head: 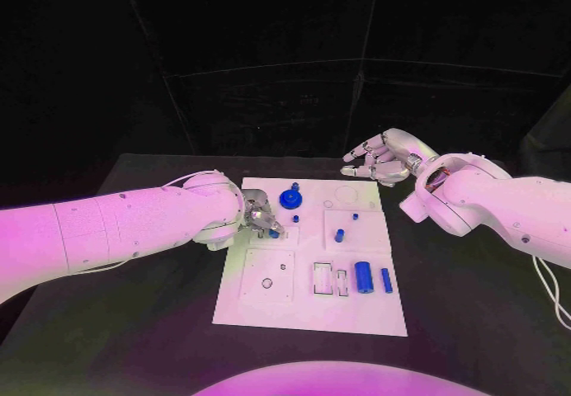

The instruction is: Assemble the parts on the task board

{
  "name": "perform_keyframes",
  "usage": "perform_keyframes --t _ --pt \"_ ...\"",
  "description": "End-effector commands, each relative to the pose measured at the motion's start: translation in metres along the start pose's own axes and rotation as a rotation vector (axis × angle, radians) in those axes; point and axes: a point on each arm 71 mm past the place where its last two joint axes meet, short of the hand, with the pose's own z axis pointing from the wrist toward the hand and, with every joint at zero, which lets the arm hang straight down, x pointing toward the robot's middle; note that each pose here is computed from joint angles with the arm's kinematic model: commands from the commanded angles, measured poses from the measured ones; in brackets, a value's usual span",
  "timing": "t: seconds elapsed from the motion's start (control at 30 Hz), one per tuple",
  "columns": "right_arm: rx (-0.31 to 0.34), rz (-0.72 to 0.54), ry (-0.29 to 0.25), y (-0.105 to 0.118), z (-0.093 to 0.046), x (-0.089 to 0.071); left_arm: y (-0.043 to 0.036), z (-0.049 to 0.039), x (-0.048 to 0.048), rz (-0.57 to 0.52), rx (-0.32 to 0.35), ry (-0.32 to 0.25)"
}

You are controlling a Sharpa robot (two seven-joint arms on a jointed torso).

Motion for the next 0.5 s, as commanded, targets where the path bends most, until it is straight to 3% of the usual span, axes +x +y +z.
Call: perform_keyframes --t 0.03,0.5 --pt "-0.009 -0.002 0.003 0.0017 0.0001 -0.0002 -0.0006 0.0 0.0002 -0.001 0.003 0.011" --pt "-0.01 -0.002 0.003 0.0024 0.0007 0.0005 -0.0019 0.0005 0.0009 0.004 0.005 0.018"
